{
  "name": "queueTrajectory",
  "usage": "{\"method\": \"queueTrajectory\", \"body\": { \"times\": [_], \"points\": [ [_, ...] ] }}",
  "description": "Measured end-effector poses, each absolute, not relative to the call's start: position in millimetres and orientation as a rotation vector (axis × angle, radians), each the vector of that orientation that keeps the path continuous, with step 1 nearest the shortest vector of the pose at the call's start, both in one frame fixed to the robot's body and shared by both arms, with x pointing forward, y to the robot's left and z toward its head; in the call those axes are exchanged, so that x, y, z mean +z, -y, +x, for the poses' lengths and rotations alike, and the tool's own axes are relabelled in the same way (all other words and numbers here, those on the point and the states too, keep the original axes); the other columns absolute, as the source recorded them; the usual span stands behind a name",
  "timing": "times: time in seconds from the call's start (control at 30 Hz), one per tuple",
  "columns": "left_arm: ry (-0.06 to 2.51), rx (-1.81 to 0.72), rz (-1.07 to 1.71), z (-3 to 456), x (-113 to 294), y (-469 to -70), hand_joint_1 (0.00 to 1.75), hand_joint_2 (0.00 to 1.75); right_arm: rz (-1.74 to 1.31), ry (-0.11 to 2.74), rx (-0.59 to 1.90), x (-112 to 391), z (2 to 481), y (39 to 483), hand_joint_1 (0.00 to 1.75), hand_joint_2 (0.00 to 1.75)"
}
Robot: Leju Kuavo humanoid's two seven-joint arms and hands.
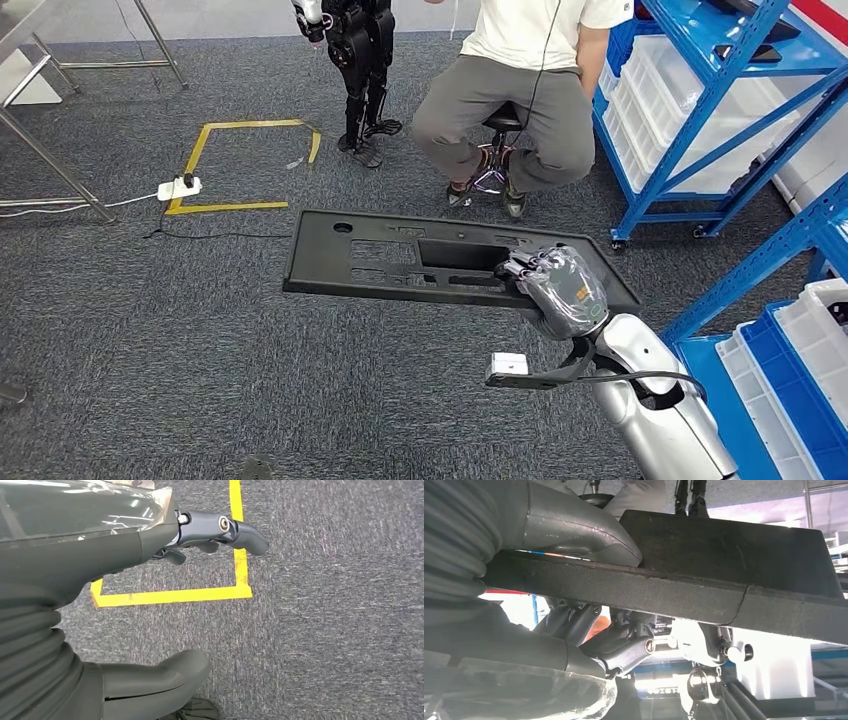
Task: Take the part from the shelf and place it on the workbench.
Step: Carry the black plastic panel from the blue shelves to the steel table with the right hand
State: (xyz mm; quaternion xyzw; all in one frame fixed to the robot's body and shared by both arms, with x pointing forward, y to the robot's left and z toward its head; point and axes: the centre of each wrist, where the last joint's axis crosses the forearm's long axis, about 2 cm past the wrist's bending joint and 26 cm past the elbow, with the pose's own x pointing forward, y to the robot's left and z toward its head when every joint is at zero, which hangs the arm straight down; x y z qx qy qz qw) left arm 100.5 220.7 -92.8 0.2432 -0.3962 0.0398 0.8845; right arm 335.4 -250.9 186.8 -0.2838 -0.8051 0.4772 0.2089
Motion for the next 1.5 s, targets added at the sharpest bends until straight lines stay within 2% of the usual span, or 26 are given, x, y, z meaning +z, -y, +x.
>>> {"method": "queueTrajectory", "body": {
  "times": [0.4,0.93,1.23,1.5],
  "points": [
    [0.893,0.088,0.432,123.5,-84.2,-202.2,0.00,1.75,-0.890,2.172,1.348,172.3,320.2,257.4,1.73,1.75],
    [0.891,0.074,0.440,129.6,-82.3,-203.1,0.00,1.75,-0.898,2.155,1.346,166.1,309.5,256.5,1.73,1.75],
    [0.844,0.076,0.475,128.8,-85.6,-222.9,0.00,1.75,-0.873,2.169,1.345,168.8,310.8,252.4,1.73,1.75],
    [0.866,0.084,0.464,127.4,-84.9,-215.1,0.00,1.75,-0.874,2.171,1.358,174.7,315.7,251.5,1.73,1.75]
  ]
}}
